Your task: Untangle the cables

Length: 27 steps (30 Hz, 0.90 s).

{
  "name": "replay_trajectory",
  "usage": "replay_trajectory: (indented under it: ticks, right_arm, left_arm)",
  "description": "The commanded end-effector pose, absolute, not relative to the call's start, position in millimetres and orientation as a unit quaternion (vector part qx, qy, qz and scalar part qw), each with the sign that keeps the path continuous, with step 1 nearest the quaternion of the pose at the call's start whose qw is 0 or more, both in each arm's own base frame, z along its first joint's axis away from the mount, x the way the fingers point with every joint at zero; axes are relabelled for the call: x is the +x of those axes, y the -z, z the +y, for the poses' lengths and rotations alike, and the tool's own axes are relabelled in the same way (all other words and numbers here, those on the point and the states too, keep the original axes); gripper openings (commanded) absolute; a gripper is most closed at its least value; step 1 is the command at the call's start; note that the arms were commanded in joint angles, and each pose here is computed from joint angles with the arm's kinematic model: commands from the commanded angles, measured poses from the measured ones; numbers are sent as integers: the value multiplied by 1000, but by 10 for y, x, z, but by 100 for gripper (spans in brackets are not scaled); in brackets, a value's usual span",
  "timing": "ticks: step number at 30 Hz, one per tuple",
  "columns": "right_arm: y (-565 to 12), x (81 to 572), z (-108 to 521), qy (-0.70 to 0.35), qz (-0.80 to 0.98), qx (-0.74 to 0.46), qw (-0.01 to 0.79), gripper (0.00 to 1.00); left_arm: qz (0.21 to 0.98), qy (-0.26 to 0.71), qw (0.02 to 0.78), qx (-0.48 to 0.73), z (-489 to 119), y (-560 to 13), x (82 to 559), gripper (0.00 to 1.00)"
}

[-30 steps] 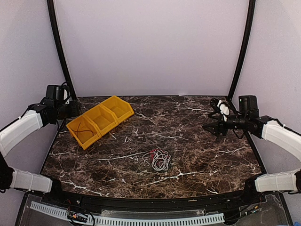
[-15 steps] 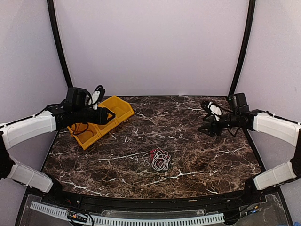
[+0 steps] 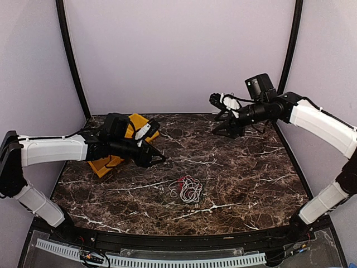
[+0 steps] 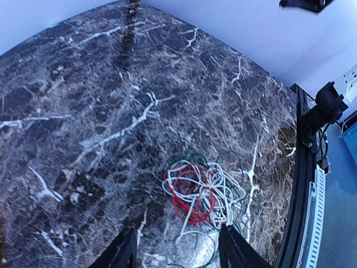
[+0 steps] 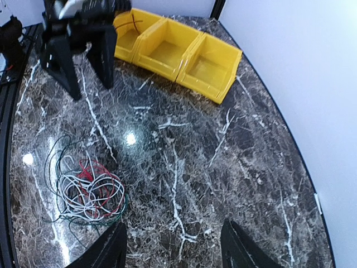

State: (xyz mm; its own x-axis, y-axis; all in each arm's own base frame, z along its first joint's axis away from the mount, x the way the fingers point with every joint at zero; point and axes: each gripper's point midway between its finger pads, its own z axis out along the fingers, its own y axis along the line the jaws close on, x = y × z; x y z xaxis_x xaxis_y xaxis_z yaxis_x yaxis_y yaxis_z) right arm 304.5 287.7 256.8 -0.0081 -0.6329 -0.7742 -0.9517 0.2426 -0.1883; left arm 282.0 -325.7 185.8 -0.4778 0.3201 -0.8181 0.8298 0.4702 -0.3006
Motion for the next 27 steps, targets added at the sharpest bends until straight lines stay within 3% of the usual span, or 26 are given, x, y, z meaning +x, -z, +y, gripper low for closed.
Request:
replay_trajectory:
  ticks: [1,5,14,20,27]
  right_arm:
    - [-2712,2851,2868,-234,679,-578,389,60]
    - [-2458,2768,2853,-249,691,-578,356,60]
    - [-2337,2665,2738,-235,692,-575,368,62]
    - [-2110,2663,2727,-238,705,-567,353,62]
    - [-2037,2666,2750,-245,707,-567,345,62]
  left_arm:
    - [741,378,359,424,-3438,-1826,2520,53]
    - [759,342,332,442,-3527,-1541,2477,52]
    - [796,325,296,417,-3641,-1178,2537,50]
    - [766,374,276,444,-3805,-1152,2300,51]
    - [785,350,281,427,-3836,-1062,2420,47]
